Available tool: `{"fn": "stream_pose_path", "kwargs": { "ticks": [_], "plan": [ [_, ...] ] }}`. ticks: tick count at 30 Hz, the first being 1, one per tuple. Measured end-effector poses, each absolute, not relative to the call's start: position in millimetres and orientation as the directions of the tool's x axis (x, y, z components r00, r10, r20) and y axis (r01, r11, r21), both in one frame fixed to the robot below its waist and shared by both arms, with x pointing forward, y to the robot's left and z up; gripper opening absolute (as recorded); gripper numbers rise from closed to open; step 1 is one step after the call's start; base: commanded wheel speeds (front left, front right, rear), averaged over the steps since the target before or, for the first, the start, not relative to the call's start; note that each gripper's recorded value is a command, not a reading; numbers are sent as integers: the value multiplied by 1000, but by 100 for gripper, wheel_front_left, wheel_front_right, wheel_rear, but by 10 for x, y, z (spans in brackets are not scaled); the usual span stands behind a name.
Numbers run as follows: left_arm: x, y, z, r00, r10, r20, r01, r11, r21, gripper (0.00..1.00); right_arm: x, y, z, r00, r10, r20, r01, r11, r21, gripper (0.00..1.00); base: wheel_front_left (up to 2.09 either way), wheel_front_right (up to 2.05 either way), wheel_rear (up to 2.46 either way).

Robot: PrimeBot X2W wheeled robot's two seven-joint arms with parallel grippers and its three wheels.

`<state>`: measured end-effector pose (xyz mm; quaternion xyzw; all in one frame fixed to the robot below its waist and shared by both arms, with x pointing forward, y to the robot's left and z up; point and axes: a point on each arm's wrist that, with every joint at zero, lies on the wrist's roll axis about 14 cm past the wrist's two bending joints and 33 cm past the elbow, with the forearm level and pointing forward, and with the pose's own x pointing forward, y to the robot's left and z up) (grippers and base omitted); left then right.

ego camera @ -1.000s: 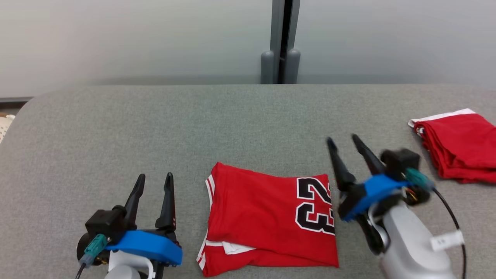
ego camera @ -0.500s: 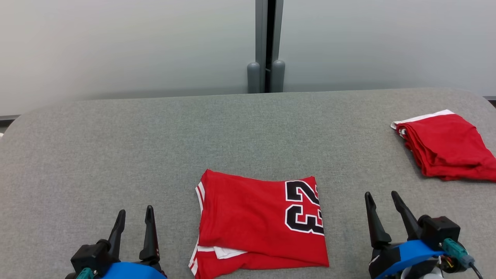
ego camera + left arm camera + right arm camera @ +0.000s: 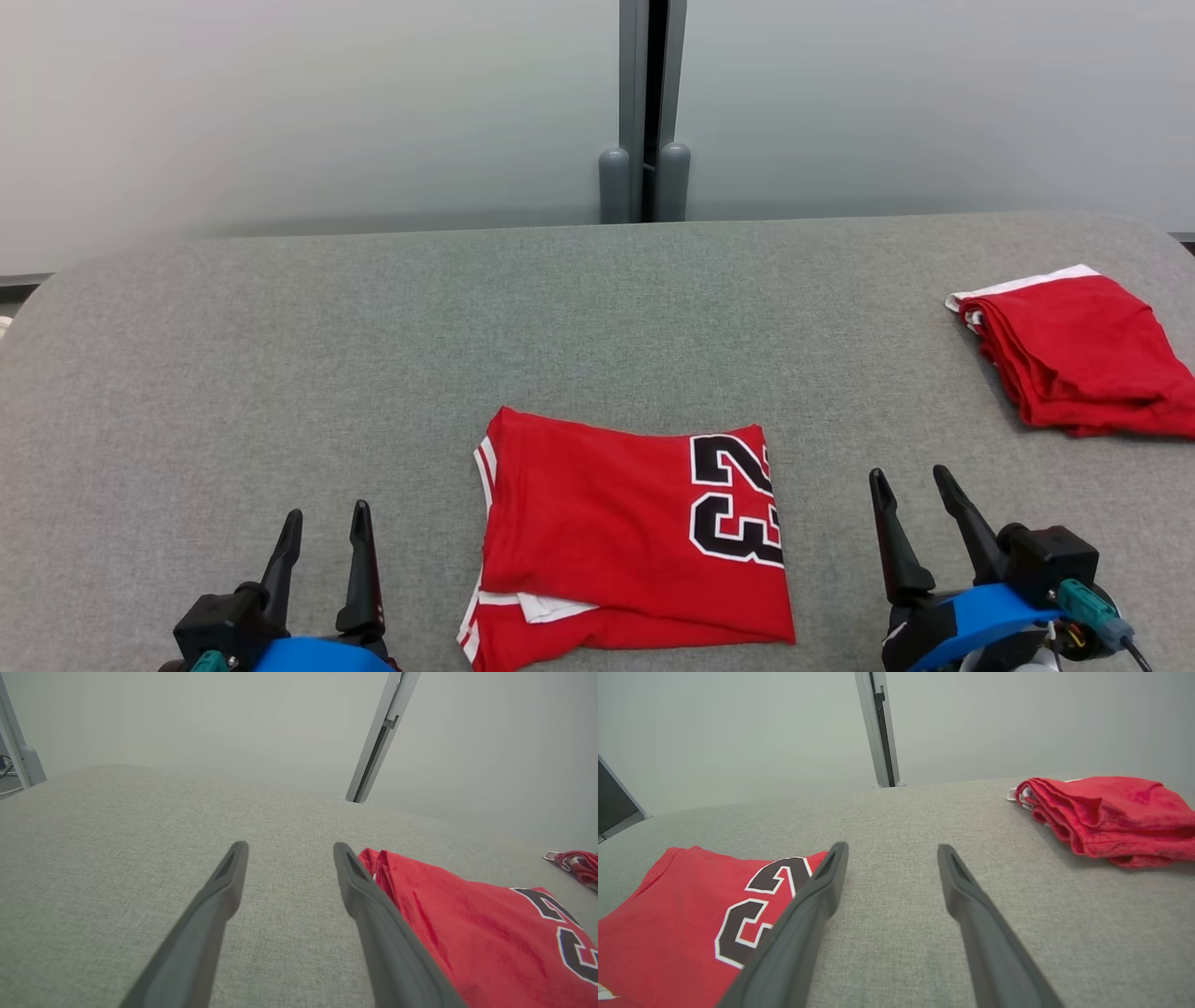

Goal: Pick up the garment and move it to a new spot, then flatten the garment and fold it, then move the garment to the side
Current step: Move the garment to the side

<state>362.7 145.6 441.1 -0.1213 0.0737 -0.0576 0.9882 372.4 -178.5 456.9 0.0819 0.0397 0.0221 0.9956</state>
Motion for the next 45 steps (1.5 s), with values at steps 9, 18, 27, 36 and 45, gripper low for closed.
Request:
{"fn": "stream_pose_path", "kwargs": {
  "ticks": [9,18,27,36,45],
  "plan": [
    [3610,1489,4421,985,-120,-127,86,966,-245,100,3737,-1668,4512,990,91,-105,-75,987,145,100,0,0,0],
    [3594,1618,4424,989,-80,-126,49,971,-235,100,3918,-1343,4339,924,206,-321,-164,975,151,100,0,0,0],
    [3528,1770,4338,988,-27,-153,-10,972,-233,100,3937,-1129,3856,770,266,-580,-197,964,180,100,0,0,0],
    [3523,1821,4231,983,-5,-185,-38,972,-233,100,4052,-929,3800,730,315,-607,-254,949,187,0,0,0,0],
    [3865,1342,4177,971,-158,-180,112,964,-241,100,4290,-1679,4090,835,162,-526,-150,987,65,0,0,0,0]
  ]
}}
